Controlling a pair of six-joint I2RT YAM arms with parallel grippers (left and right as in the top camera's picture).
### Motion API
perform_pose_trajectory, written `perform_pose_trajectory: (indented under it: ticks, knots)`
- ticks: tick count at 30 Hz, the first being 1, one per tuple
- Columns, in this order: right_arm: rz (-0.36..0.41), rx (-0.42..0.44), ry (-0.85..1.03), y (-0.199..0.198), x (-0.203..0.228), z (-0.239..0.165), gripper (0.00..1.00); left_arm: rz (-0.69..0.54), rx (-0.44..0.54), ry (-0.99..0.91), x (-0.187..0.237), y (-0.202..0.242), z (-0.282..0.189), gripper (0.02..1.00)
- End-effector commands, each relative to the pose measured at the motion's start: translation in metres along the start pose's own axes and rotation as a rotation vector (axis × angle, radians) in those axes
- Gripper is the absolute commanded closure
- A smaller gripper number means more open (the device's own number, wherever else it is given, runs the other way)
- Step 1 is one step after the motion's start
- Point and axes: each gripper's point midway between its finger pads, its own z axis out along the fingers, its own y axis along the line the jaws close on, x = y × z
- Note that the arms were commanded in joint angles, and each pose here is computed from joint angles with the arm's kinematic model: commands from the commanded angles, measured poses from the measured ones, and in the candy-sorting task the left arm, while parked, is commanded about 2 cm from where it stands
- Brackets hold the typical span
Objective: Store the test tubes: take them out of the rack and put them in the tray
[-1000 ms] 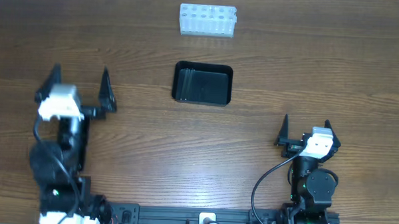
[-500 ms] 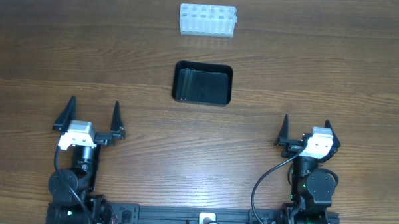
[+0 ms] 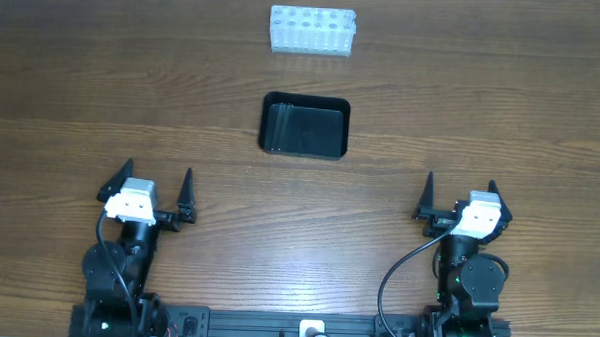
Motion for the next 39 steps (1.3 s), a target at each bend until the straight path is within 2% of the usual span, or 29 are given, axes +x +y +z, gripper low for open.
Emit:
perform_pose_trajectory:
  ticks: [1,28,32,39]
  knots:
    - [0.003,0.001,0.003,-0.001,0.003,0.0,0.009,0.011,0.008,-0.002,0.001,-0.001,0.0,0.018]
    - [0.003,0.001,0.002,-0.001,0.002,0.0,0.007,0.011,0.008,-0.002,0.001,-0.001,0.0,0.018]
    - [0.013,0.014,-0.073,-0.003,-0.016,0.0,0.007,0.011,0.008,-0.002,0.001,-0.001,0.0,0.018]
    - [0.015,-0.009,-0.021,0.001,-0.003,0.0,0.009,0.011,0.008,-0.002,0.001,-0.001,0.0,0.018]
